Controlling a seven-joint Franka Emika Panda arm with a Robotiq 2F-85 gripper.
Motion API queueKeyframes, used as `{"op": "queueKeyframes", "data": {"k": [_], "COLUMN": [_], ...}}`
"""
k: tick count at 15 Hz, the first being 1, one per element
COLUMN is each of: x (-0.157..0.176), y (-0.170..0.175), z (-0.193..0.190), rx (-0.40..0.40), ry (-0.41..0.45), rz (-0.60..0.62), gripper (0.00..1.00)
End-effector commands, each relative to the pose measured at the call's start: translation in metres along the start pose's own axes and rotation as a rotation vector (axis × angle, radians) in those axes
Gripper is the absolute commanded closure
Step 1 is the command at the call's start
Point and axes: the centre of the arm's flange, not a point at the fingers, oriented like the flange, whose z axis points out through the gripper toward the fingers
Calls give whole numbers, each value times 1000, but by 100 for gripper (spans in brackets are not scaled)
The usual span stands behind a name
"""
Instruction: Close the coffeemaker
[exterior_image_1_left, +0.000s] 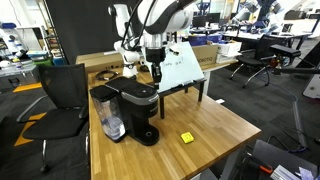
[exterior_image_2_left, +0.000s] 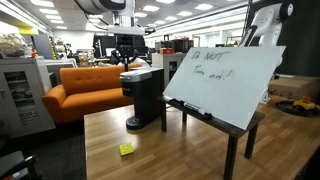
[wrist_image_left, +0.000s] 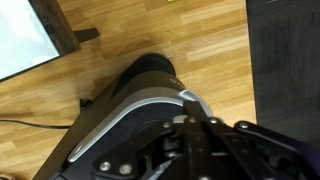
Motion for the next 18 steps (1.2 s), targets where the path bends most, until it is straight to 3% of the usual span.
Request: {"op": "queueKeyframes", "data": {"k": [1,7,12,16,17,18], "x": [-12,-17,-30,-55,-62,-70], "y": [-9,-15,-42,-67,-71,-77], "z": [4,2,-54,-85,-89,-90], "rx": [21,-7,-167,-227,-228,-229], "ry": [-9,-3,114,148,139,107], "rz": [-24,16,234,420,459,484], "gripper": [100,100,100,100,74,73]}}
